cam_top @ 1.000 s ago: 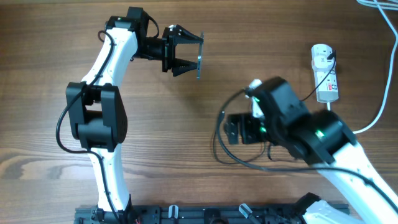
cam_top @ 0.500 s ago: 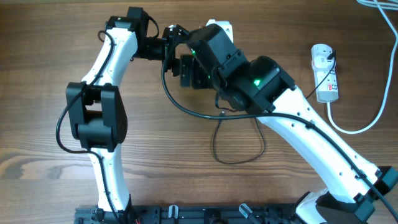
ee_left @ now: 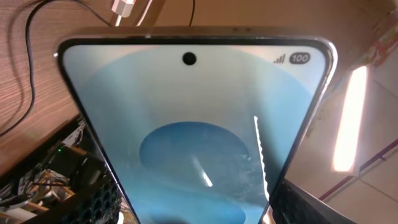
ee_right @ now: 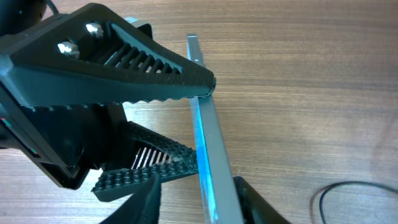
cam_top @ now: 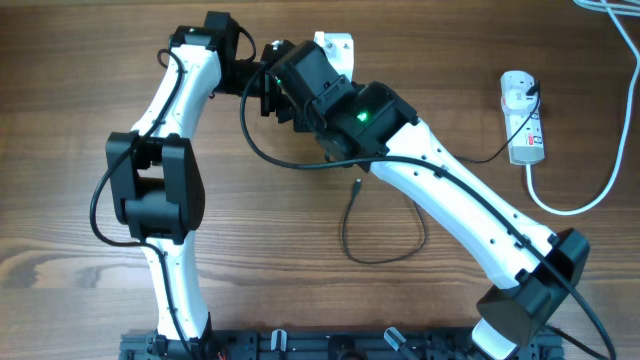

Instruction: Plug charger to phone and switch on socket

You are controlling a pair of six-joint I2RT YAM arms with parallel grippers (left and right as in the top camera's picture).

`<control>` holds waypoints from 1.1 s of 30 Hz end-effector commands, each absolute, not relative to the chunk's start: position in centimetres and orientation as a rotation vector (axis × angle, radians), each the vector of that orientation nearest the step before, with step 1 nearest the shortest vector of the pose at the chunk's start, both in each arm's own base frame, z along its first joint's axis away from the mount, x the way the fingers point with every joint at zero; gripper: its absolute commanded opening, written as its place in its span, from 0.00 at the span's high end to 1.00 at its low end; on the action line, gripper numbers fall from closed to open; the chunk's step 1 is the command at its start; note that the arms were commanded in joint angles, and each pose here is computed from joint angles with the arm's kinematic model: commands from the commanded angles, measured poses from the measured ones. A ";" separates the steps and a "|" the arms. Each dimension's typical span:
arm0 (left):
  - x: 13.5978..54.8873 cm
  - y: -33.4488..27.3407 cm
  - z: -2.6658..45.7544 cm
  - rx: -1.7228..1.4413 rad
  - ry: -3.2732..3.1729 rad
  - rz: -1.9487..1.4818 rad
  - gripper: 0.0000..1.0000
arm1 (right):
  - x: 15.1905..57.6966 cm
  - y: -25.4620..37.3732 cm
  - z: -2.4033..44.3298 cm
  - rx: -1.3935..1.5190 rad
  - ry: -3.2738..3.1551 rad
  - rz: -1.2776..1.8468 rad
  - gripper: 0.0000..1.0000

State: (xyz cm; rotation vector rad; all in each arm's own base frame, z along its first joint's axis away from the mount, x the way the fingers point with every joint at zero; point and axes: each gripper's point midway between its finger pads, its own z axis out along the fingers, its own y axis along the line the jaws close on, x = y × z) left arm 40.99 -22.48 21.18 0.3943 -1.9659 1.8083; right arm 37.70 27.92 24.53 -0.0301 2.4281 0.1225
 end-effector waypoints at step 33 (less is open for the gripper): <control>40.9 -22.1 21.4 0.379 -2.063 1.782 0.00 | 37.6 23.1 32.0 0.832 2.073 0.370 0.96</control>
